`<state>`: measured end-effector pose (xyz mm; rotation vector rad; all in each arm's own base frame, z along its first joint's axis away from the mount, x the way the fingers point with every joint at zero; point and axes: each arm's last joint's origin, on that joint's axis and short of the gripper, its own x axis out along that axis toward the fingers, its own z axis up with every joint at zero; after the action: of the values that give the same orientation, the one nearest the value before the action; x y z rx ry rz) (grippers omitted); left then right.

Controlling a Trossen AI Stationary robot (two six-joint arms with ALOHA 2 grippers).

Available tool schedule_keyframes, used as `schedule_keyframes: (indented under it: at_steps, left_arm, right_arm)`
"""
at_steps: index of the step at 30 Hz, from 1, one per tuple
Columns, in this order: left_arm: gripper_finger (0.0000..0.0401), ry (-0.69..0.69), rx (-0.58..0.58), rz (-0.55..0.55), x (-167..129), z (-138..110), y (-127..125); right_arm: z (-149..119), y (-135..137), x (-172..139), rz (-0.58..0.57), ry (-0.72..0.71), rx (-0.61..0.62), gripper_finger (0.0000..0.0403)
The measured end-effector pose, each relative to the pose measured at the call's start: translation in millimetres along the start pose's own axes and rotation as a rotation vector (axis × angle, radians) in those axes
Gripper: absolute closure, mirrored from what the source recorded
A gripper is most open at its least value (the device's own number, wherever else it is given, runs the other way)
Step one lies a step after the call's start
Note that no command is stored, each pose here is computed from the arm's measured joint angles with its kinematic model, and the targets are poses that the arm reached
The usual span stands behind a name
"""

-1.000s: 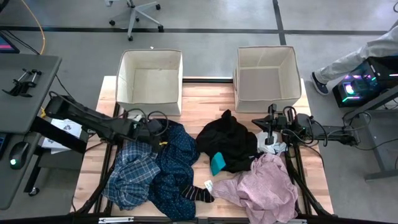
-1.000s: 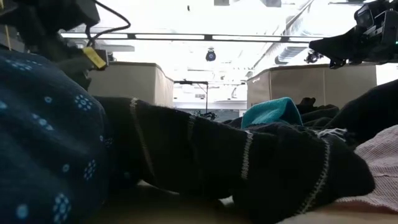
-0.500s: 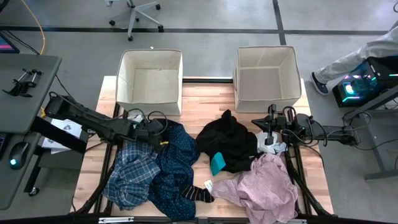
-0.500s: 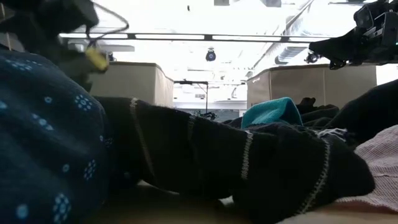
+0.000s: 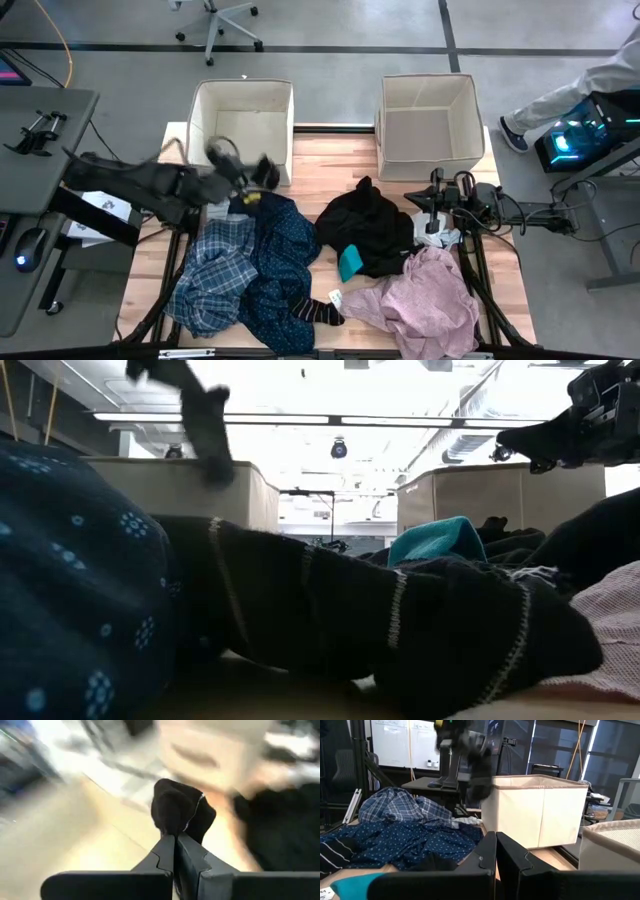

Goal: Sort clothes
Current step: Put the top black sock into the left laundry bin, then put the black sock into the left laundry bin

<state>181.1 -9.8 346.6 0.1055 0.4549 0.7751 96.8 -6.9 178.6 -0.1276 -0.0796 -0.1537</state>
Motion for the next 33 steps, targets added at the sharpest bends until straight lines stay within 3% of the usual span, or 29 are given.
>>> schedule_keyframes:
  at_steps: [5, 9, 15, 21, 23, 24, 27, 29, 30, 31, 33]
  left_arm:
    - [0.0400, -0.104, 0.074, 0.256, -1.2, 40.2, 43.7]
    - [0.0394, -0.112, 0.072, 0.450, 12.0, 52.9, 81.3]
    - [0.0320, -0.074, 0.062, 0.426, 32.8, 49.1, 110.0]
    - [0.0248, -0.055, -0.010, 0.374, 32.8, 43.8, 110.3]
    - [0.0241, -0.084, -0.042, 0.234, 30.0, 44.1, 101.8]
    - [0.0240, -0.100, -0.042, 0.114, 28.3, 44.3, 95.3]
    - [0.0244, -0.157, 0.010, -0.373, 23.7, 46.6, 68.1]
    - [0.0249, -0.192, 0.105, -0.729, 19.4, 47.1, 42.3]
    - [0.0252, -0.202, 0.161, -0.857, 17.4, 46.4, 28.2]
    - [0.0256, -0.207, 0.226, -0.952, 16.1, 44.3, 10.9]
    - [0.0263, -0.188, 0.359, -1.026, 16.8, 34.9, -23.8]
  right_arm:
    - [0.0, 0.0, 0.0, 0.000, 0.000, 0.000, 0.0402]
    - [0.0, 0.0, 0.0, 0.000, 0.000, 0.000, 0.0402]
    - [0.0, 0.0, 0.0, 0.000, 0.000, 0.000, 0.0402]
    - [0.0, 0.0, 0.0, 0.001, 0.000, 0.000, 0.0402]
    - [0.0, 0.0, 0.0, 0.000, 0.000, 0.000, 0.0402]
    - [0.0, 0.0, 0.0, 0.000, 0.000, 0.000, 0.0402]
    - [0.0, 0.0, 0.0, 0.000, 0.000, 0.000, 0.0402]
    - [0.0, 0.0, 0.0, 0.000, 0.000, 0.000, 0.0402]
    - [0.0, 0.0, 0.0, 0.000, 0.000, 0.000, 0.0402]
    - [0.0, 0.0, 0.0, 0.000, 0.000, 0.000, 0.0402]
    - [0.0, 0.0, 0.0, 0.000, 0.000, 0.000, 0.0402]
